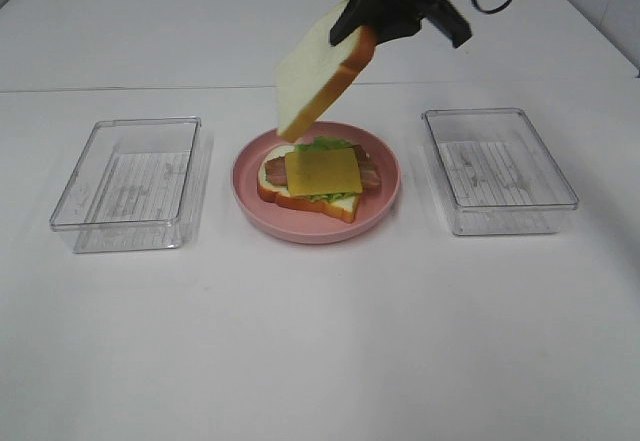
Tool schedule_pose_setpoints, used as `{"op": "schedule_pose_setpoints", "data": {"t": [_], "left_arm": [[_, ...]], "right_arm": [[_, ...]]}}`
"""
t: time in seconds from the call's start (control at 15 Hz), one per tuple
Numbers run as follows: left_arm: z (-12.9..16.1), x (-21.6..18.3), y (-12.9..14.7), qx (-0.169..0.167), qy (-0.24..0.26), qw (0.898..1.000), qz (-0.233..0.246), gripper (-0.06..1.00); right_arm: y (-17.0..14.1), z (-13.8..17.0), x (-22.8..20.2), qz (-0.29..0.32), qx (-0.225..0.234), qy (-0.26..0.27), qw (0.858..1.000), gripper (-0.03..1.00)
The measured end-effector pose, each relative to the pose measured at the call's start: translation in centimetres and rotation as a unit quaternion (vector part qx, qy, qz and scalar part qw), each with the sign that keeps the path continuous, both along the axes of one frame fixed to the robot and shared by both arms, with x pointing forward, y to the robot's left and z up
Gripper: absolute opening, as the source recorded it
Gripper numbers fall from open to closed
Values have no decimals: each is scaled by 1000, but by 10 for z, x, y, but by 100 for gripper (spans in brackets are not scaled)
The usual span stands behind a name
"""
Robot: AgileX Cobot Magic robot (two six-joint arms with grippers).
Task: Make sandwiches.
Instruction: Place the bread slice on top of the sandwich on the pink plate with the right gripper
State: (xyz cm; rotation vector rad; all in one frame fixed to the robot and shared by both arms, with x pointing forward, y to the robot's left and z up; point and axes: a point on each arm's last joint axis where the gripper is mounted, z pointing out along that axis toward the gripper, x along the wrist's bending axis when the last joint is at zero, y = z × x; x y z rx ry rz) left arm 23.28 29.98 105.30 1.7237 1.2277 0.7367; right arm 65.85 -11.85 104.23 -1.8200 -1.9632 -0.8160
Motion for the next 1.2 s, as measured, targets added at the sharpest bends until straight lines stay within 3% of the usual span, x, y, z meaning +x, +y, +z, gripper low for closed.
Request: {"op": "schedule_pose_setpoints", "data": {"t": [0.13, 0.47, 0.93, 1.07, 1.13, 1.2], "left_arm": [[0, 0, 0, 0, 0, 1000, 0, 83], [0, 0, 0, 0, 0, 1000, 0, 83], [0, 0, 0, 0, 0, 1000, 0, 83], [0, 0, 0, 0, 0, 1000, 0, 83], [0, 0, 0, 0, 0, 1000, 0, 83], [0, 0, 0, 0, 0, 1000, 0, 83]], "right_arm": [[24, -39, 8, -4, 29, 38, 999, 19], [32, -92, 20, -32, 48, 94, 994, 19], [24, -107, 23, -61, -10, 103, 993, 22], [22, -108, 23, -58, -24, 97, 993, 44], [20, -109, 23, -53, -38, 92, 994, 66], [19, -111, 23, -49, -50, 88, 994, 73]]}}
